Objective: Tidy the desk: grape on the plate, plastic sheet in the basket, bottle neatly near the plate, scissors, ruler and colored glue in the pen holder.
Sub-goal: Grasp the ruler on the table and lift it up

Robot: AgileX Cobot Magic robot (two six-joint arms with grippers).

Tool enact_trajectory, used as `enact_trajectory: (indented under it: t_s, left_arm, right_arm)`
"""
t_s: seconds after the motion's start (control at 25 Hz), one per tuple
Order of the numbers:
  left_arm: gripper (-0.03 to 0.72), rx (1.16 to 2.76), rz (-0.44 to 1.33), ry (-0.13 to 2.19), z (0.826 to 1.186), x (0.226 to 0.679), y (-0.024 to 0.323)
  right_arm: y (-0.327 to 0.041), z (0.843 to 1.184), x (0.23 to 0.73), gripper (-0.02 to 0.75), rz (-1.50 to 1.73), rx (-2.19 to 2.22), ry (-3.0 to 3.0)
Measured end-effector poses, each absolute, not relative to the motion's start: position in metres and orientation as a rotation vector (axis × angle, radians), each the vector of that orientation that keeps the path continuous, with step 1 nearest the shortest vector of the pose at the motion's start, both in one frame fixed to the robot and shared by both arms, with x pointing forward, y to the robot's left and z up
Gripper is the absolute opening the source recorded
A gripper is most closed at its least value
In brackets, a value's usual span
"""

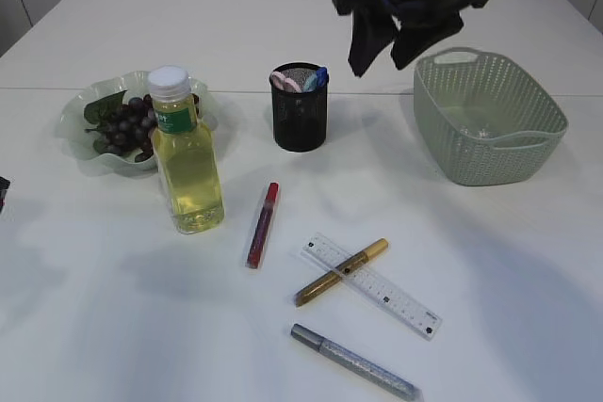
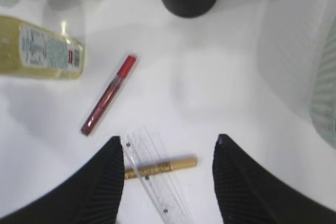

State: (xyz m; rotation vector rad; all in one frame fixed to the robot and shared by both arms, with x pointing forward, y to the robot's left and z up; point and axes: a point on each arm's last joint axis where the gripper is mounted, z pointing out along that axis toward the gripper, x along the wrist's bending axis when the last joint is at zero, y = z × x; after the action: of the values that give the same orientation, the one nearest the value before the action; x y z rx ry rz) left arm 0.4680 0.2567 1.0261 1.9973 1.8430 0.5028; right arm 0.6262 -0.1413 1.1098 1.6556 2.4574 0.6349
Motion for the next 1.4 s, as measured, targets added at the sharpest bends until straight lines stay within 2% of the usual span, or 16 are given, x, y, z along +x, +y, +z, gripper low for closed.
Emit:
enact_trajectory:
  t_s: [0.32, 0.48, 0.64, 0.76, 0.88, 1.0, 1.2, 1.4]
  left_arm:
    - [0.243, 2.056, 0.360, 1.917, 1.000, 0.481, 0.250]
    - [0.243, 2.117, 0.207, 1.870, 1.004, 0.489, 0.239]
    - [0.246, 2.092, 0.143, 1.851, 1.011, 0.493, 0.233]
    - [0.297, 2.095, 0.141, 1.845, 1.012, 0.493, 0.233]
    - [0.401, 2.097, 0.152, 1.840, 1.012, 0.494, 0.233]
    - [0.456, 2.098, 0.157, 1.838, 1.012, 0.494, 0.233]
    - [0.470, 2.098, 0.157, 1.838, 1.012, 0.494, 0.233]
    - [0.471, 2.100, 0.163, 1.836, 1.012, 0.494, 0.233]
  right_arm:
    - [-0.126, 1.074, 0.589, 0.430, 0.427, 1.624, 2.612]
    - [-0.112, 1.067, 0.579, 0.430, 0.386, 1.564, 2.663]
    - [-0.091, 1.056, 0.572, 0.430, 0.346, 1.487, 2.722]
    - [-0.077, 1.033, 0.573, 0.440, 0.266, 1.432, 2.786]
    - [-0.069, 1.007, 0.578, 0.454, 0.185, 1.385, 2.844]
    - [-0.067, 0.984, 0.585, 0.459, 0.111, 1.320, 2.875]
    - [-0.064, 0.962, 0.593, 0.463, 0.088, 1.233, 2.891]
    - [-0.059, 0.958, 0.600, 0.519, 0.189, 1.192, 2.860]
